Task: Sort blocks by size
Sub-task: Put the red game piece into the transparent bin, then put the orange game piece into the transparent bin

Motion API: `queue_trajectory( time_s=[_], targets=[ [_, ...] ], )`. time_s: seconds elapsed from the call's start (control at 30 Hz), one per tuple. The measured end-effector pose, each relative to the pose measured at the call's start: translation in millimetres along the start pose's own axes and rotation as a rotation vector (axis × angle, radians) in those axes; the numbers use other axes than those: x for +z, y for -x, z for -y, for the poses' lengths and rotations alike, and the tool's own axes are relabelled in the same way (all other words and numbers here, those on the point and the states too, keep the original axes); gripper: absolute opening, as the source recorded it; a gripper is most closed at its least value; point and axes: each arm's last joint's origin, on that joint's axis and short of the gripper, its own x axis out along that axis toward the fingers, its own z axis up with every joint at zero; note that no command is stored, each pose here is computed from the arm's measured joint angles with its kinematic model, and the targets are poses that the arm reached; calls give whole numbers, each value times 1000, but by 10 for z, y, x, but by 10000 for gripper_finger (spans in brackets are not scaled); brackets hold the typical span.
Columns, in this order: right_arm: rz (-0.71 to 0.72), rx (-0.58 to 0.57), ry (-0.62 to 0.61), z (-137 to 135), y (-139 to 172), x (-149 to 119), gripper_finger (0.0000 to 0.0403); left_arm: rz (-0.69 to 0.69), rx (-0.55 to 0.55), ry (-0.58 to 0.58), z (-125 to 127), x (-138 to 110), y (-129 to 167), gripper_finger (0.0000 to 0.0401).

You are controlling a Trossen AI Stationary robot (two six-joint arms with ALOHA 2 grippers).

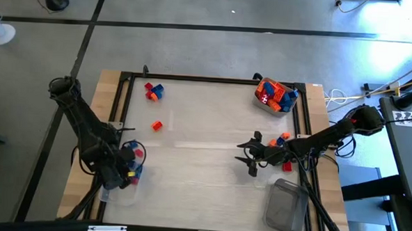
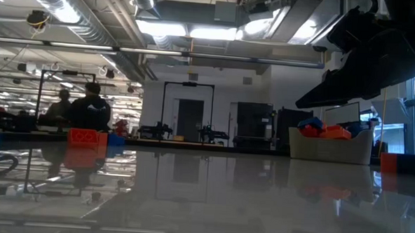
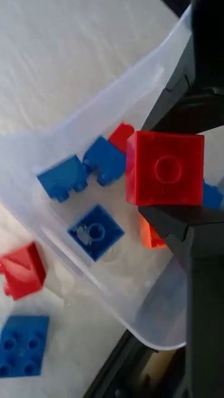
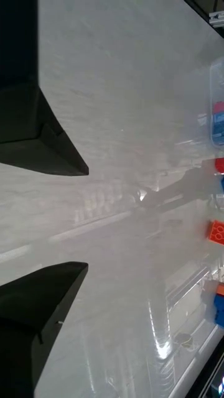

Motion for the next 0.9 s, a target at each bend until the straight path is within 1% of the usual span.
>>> queue_trajectory(
  time_s=[0.2, 0.3, 0.43, 0.5, 0.63, 0.73, 0.83, 0.9],
  targets=[
    [0, 0, 0, 0, 0, 0, 237, 1, 5, 42, -10, -1, -19, 193],
    [0, 0, 0, 0, 0, 0, 237, 2, 5, 35, -10, 3, -20, 215],
    [0, 0, 0, -1, 0, 1, 237, 6, -12, -7, -12, 10, -2, 226],
    [0, 0, 3, -1, 0, 1, 237, 39, -37, -12, -20, 26, 43, 225],
    [0, -1, 6, 0, 0, 1, 237, 188, -130, -36, -2, 98, 233, 222],
    [1, -1, 6, 0, 0, 1, 237, 359, -186, -69, 0, 164, 376, 223],
    [7, -15, 5, 4, 0, 5, 237, 531, -193, -110, -12, 243, 447, 223],
    [8, -24, 1, 7, 0, 4, 237, 601, -177, -135, -3, 313, 460, 223]
  ],
)
